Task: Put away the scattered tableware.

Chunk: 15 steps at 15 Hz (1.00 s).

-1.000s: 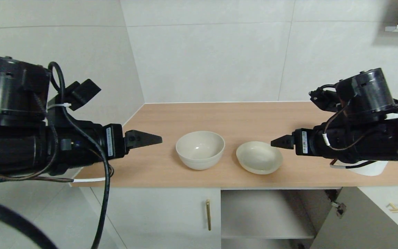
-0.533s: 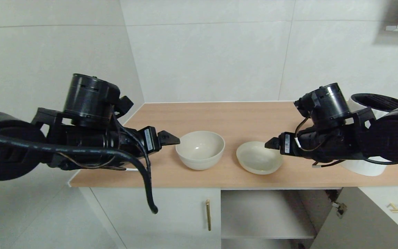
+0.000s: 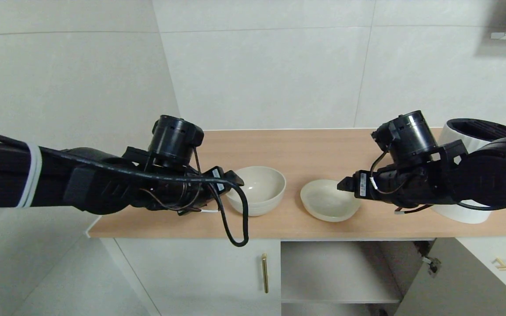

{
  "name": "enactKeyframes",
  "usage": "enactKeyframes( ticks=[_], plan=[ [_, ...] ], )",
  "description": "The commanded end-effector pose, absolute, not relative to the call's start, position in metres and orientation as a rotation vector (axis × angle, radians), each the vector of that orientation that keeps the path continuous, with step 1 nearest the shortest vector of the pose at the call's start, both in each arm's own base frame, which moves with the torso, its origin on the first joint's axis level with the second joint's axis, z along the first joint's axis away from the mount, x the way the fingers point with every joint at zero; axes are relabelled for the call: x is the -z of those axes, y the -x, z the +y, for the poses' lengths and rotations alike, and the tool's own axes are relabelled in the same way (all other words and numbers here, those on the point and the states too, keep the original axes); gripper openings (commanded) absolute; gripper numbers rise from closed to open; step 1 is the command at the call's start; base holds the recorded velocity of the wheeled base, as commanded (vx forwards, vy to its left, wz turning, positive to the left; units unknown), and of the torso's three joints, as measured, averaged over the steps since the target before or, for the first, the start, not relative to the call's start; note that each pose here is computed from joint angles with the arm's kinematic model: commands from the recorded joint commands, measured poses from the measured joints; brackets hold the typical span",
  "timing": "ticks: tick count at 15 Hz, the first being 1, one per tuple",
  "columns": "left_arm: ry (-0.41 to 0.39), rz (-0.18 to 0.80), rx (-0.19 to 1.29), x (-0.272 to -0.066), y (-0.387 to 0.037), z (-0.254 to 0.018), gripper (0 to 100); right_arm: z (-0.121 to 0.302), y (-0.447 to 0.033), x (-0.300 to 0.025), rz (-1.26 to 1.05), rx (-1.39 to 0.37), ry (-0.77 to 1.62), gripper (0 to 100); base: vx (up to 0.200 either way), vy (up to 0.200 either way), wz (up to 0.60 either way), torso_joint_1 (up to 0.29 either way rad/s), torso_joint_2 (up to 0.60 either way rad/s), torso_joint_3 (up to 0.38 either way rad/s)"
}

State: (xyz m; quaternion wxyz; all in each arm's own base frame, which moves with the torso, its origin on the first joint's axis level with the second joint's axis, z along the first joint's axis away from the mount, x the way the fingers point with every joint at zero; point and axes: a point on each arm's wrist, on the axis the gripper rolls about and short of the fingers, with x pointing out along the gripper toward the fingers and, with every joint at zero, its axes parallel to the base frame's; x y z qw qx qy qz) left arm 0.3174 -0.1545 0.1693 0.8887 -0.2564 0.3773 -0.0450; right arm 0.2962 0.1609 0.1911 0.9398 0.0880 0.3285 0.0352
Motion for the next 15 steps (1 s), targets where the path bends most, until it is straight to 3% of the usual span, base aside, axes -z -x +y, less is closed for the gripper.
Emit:
enactKeyframes(
  ticks=[1,4,5,15],
  plan=[
    [0.529,0.802,0.057,-0.1556,-0.3285,-0.1599,100,0.1608,-0.2955,-0.1923,0.667,-0.073,-0.181,100,0.000,0.000,0.00,0.000,0.00,0.000],
    [0.532,0.798,0.051,-0.1558,-0.3293,-0.1596,100,0.1613,-0.2953,-0.1923,0.667,-0.074,-0.181,100,0.000,0.000,0.00,0.000,0.00,0.000],
    [0.531,0.799,0.053,-0.1558,-0.3291,-0.1601,0,0.1610,-0.2958,-0.1918,0.668,-0.073,-0.181,100,0.000,0.000,0.00,0.000,0.00,0.000],
    [0.538,0.786,0.062,-0.1632,-0.3252,-0.1583,0,0.1610,-0.2959,-0.1922,0.666,-0.071,-0.184,100,0.000,0.000,0.00,0.000,0.00,0.000]
  ],
)
